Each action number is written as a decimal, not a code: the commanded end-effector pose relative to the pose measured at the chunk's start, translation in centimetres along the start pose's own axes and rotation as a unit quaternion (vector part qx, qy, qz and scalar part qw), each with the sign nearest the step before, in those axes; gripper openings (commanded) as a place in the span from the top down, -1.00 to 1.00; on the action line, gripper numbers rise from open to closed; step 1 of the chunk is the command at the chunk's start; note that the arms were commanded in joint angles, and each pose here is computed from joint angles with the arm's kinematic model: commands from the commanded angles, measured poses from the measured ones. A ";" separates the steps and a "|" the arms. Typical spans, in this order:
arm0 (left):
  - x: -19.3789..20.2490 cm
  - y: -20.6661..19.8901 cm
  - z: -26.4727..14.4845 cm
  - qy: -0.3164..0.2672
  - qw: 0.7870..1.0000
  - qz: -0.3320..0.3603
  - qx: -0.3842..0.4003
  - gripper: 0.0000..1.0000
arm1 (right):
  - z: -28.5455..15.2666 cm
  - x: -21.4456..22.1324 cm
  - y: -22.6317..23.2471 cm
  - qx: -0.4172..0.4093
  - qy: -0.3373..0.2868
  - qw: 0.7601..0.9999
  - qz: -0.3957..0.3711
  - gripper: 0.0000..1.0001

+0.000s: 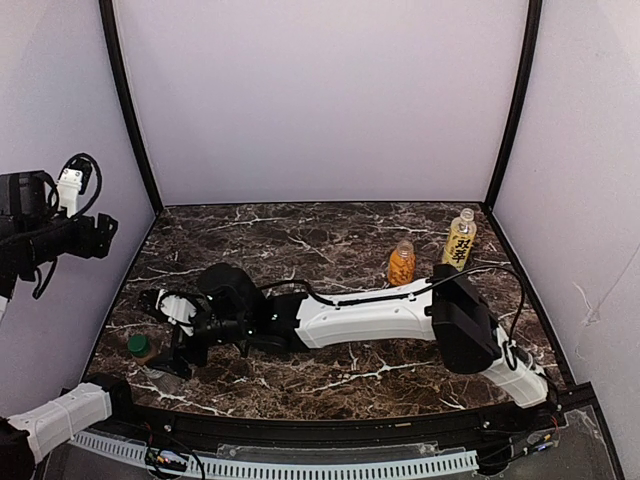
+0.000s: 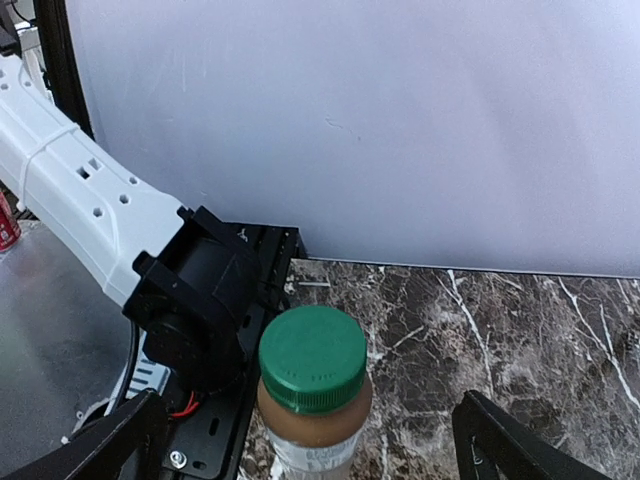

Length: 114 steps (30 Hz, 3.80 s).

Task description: Unscrew the bottle caps

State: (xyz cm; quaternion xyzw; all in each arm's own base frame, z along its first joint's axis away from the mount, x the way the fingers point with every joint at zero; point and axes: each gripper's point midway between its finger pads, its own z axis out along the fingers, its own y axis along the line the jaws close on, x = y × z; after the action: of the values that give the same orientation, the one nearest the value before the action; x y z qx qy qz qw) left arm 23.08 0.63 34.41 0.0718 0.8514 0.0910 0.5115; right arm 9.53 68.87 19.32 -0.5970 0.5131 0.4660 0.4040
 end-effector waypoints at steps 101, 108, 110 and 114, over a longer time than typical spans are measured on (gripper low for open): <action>-5.7 -29.3 2.1 -0.089 0.862 0.198 0.458 -0.65 | -32.2 -15.3 -12.4 0.227 -0.363 0.872 0.236 1.00; -5.5 -29.3 2.1 -0.091 0.863 0.197 0.455 -0.39 | -31.3 -15.9 -11.9 0.206 -0.366 0.876 0.238 1.00; -5.2 -29.4 2.0 -0.089 0.861 0.199 0.459 -0.36 | -31.3 -15.8 -12.0 0.206 -0.368 0.874 0.242 1.00; -4.6 -29.4 2.1 -0.085 0.861 0.200 0.460 -0.36 | -31.2 -16.4 -11.9 0.199 -0.373 0.874 0.239 1.00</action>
State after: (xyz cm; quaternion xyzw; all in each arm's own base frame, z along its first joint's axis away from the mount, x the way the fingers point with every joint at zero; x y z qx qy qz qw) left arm 26.48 -28.97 30.13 0.4812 0.7233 -0.2130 0.4472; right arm 26.79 43.68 40.21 -0.1368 0.5708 0.5837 0.5610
